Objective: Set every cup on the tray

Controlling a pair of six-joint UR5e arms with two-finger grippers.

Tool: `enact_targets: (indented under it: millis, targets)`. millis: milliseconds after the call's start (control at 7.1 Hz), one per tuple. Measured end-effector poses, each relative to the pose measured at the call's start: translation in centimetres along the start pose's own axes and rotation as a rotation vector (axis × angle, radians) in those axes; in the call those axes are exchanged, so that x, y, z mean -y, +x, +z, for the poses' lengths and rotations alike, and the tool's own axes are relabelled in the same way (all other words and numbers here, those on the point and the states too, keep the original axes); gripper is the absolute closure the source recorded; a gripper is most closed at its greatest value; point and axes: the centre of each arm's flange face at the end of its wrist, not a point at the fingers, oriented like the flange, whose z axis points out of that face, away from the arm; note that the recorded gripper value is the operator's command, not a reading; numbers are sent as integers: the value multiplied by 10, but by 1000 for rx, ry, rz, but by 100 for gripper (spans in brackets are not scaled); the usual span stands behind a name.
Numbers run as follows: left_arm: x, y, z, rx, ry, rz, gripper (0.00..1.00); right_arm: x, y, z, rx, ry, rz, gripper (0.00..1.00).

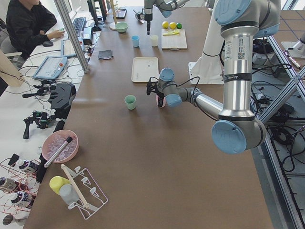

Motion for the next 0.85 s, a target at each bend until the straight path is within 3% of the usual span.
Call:
enact_targets:
  millis: [141, 282, 846]
  targets:
    - [0, 2, 1, -2, 0, 3, 78, -3, 1, 1, 2, -6, 5, 0]
    - [2, 6, 2, -7, 1, 5, 100, -5, 1, 2, 3, -12, 7, 0]
    - [9, 7, 11, 1, 5, 0, 100, -20, -1, 10, 10, -48, -3, 0]
